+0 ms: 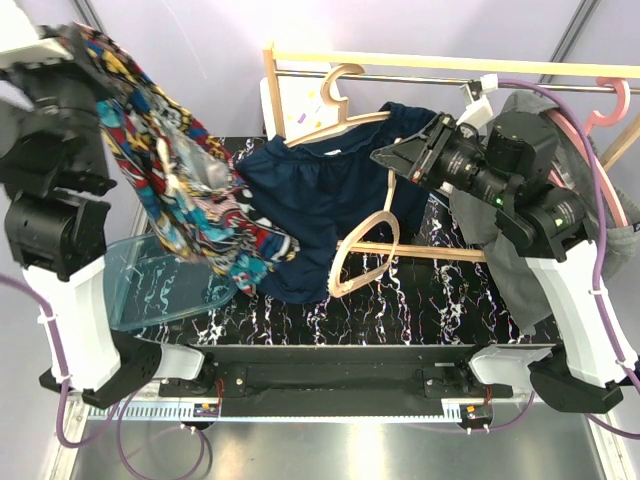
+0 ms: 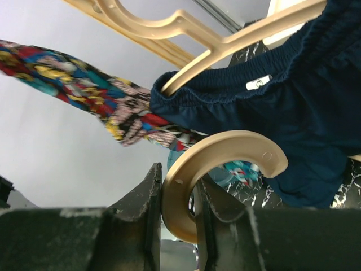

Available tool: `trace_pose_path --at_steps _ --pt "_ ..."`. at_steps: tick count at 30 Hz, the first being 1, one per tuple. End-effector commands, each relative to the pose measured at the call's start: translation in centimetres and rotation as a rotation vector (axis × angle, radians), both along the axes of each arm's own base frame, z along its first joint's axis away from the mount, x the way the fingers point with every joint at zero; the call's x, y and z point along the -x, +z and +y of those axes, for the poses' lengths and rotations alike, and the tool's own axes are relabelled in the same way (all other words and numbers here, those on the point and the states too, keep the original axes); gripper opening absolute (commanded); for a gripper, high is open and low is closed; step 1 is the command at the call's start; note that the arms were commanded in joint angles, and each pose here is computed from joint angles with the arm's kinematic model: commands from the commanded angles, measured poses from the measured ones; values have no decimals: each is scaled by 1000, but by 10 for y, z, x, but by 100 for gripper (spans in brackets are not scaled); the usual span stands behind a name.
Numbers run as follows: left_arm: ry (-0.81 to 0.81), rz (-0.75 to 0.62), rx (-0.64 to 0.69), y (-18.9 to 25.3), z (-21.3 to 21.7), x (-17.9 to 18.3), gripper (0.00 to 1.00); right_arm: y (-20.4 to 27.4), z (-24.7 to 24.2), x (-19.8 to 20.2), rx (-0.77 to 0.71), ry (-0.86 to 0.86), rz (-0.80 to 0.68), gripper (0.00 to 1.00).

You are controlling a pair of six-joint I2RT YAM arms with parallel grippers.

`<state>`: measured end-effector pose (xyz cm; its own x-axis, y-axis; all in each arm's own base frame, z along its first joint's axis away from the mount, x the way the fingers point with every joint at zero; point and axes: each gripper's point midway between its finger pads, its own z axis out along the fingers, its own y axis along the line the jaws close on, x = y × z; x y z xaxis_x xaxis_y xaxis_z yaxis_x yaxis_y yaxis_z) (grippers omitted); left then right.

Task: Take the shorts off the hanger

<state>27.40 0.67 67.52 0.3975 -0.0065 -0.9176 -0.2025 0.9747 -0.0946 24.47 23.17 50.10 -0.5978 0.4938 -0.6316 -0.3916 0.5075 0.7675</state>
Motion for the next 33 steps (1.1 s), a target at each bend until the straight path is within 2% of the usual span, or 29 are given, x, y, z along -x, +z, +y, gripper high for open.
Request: trace_pose_path --at_steps 1,5,8,11,13,14,15,17,18,20,21,23,24,26,27,28,29,30,33 --pt "6 -365 46 84 22 78 0 15 4 6 -20 37 -34 0" --pt "26 -357 7 79 26 90 0 15 1 -2 -1 6 -51 0" --pt "79 -293 -33 63 32 84 0 17 2 -5 8 5 -63 0" --pt "141 -188 -59 33 37 64 0 16 2 -7 13 1 -64 0" --pt "204 -73 -37 -5 43 36 0 14 3 -8 17 1 -62 0" --pt "232 -53 -3 -17 51 36 0 14 3 -9 19 2 -62 0" --pt "220 -10 75 -45 51 16 0 12 4 -10 23 0 -59 0" --pt "270 39 169 -78 73 11 0 7 5 -12 28 1 -50 0" --pt "257 82 257 -108 75 -5 0 4 6 -13 30 5 -40 0" --pt "280 184 330 -151 87 -12 0 -4 10 -17 36 14 -19 0" --pt "274 235 417 -185 88 -22 0 -6 11 -17 39 16 -13 0" --pt "285 275 504 -218 97 -16 0 -10 12 -19 45 15 -9 0" --pt "271 329 574 -255 94 -24 0 -11 11 -21 48 9 -9 0" --pt "262 340 629 -279 92 -21 0 -14 9 -22 51 -1 -9 0" --pt "244 386 645 -304 88 -27 0 -16 9 -23 54 -7 -8 0" --pt "189 362 631 -300 85 -36 0 -18 9 -23 53 -3 -3 0" --pt "85 403 612 -308 69 -48 0 -19 9 -24 53 -2 0 0" --pt "49 406 616 -307 64 -54 0 -21 9 -25 56 -1 4 0" --pt "-36 446 764 -332 45 -67 0 -24 5 -28 59 -15 9 0"
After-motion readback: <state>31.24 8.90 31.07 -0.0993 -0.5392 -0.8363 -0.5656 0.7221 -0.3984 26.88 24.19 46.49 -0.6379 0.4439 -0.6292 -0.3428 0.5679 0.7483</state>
